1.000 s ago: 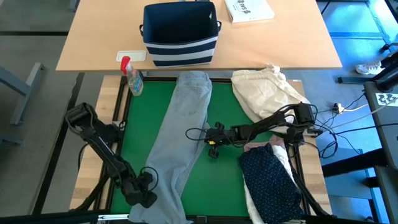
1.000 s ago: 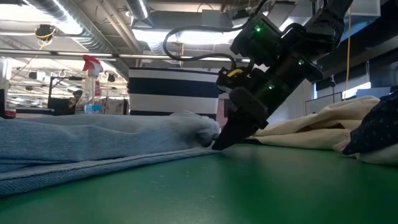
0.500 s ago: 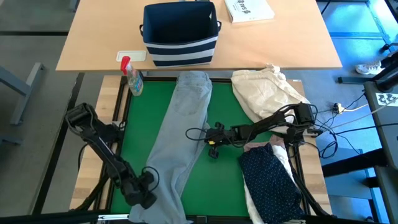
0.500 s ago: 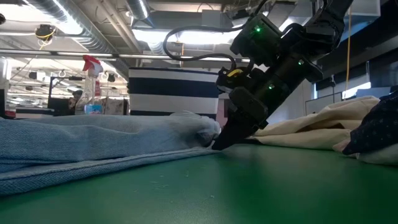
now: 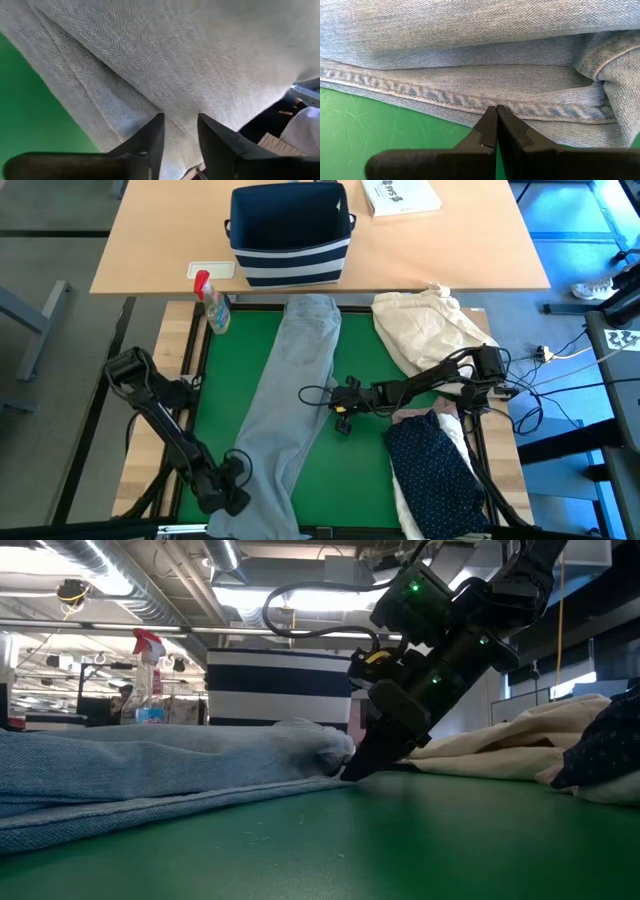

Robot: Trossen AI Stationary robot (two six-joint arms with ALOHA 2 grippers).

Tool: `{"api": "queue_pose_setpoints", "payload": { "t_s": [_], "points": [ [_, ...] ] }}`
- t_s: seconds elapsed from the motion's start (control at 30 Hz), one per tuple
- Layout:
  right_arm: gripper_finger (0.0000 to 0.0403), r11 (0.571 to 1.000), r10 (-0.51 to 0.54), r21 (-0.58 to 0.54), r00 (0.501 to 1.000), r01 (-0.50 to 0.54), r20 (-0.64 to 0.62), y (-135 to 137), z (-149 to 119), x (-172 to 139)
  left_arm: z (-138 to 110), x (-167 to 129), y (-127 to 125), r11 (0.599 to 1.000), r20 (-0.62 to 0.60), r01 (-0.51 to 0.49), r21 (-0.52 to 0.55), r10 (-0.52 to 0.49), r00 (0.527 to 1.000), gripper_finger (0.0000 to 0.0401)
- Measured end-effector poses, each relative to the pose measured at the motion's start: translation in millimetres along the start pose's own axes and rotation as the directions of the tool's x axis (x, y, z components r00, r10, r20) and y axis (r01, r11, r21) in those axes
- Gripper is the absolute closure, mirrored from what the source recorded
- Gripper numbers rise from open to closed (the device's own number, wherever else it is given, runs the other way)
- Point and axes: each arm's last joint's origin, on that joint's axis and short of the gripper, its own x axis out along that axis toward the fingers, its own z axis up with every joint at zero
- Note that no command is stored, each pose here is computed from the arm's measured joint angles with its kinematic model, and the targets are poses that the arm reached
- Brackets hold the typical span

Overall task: Fold laundry
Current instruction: Fold the blue jeans

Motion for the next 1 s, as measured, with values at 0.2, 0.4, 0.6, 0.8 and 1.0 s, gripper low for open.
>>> {"api": "queue_pose_setpoints", "payload": {
  "t_s": [0.2,0.4,0.6,0.8,1.0],
  "points": [
    [0.0393,1.0,0.0,0.0,1.0,0.0,0.0,0,0,0,-1,9,-2,0.999,-0.012,0.028,-0.016,-0.028,1.0,0.0247],
    [0.0393,1.0,0.0,0.0,1.0,0.0,0.0,0,0,0,-4,8,-8,0.995,-0.038,0.086,0.051,-0.085,0.996,0.0254],
    [0.0393,1.0,0.0,0.0,1.0,0.0,0.0,0,0,0,-4,7,-13,0.985,-0.011,0.154,0.081,-0.153,0.988,0.0282],
    [0.0393,1.0,0.0,0.0,1.0,0.0,0.0,0,0,0,-3,9,-11,0.987,0.015,0.141,0.08,-0.142,0.99,0.0301],
    [0.0393,1.0,0.0,0.0,1.0,0.0,0.0,0,0,0,-1,12,-5,0.995,0.015,0.07,0.074,-0.071,0.997,0.0309]
  ]
}}
